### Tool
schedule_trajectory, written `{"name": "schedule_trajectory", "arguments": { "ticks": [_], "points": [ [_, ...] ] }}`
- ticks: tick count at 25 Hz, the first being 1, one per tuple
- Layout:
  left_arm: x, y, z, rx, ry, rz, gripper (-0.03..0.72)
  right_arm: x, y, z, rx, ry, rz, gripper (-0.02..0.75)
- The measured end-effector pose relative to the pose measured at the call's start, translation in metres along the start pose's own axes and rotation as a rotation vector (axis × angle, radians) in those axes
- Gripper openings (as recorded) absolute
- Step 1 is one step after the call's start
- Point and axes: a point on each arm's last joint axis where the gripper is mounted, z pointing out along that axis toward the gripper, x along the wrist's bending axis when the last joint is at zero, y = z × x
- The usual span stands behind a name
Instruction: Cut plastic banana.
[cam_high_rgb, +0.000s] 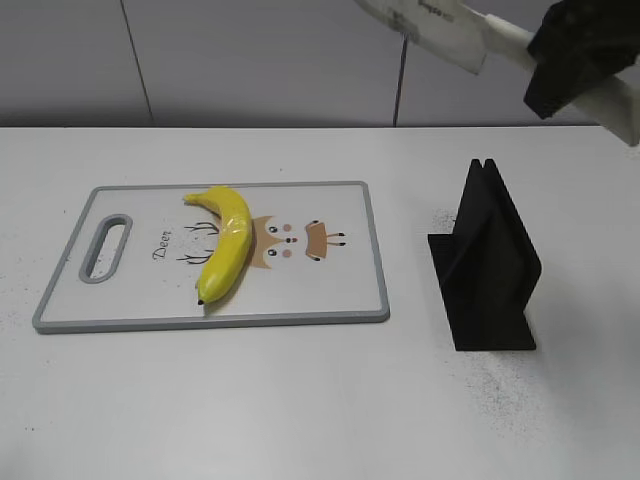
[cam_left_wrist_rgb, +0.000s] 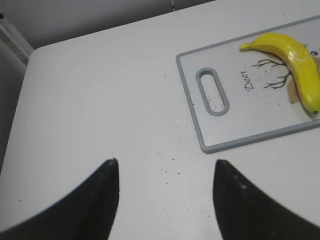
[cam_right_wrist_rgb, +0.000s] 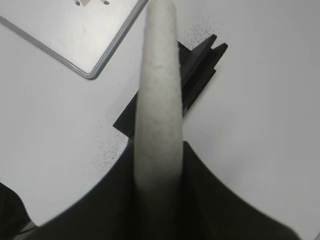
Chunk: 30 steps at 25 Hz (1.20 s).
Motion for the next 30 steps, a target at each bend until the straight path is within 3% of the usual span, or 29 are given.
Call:
{"name": "schedule_trajectory", "arguments": {
  "ticks": [7, 13, 17, 21, 26, 30],
  "points": [
    [0.02, 0.071, 0.044, 0.055, -0.112, 0.196, 0.555, -0.01, 0.037, 0.036, 0.02, 0.019, -0.332, 0.16],
    [0.032, 0.122, 0.094, 0.078, -0.254, 0.33, 0.555, -0.006, 0.067, 0.079, -0.023, 0.15, -0.585, 0.16],
    [0.033, 0.144, 0.126, 0.085, -0.378, 0.412, 0.555, -0.006, 0.08, 0.104, -0.036, 0.188, -0.678, 0.16],
    [0.019, 0.16, 0.153, 0.059, -0.488, 0.553, 0.555, -0.005, 0.091, 0.121, -0.066, 0.219, -0.756, 0.16],
    [-0.016, 0.175, 0.185, 0.034, -0.597, 0.743, 0.555, 0.001, 0.101, 0.135, -0.117, 0.264, -0.835, 0.16],
    [-0.041, 0.179, 0.207, 0.047, -0.653, 0.829, 0.555, 0.01, 0.103, 0.139, -0.133, 0.274, -0.94, 0.16]
  ]
}}
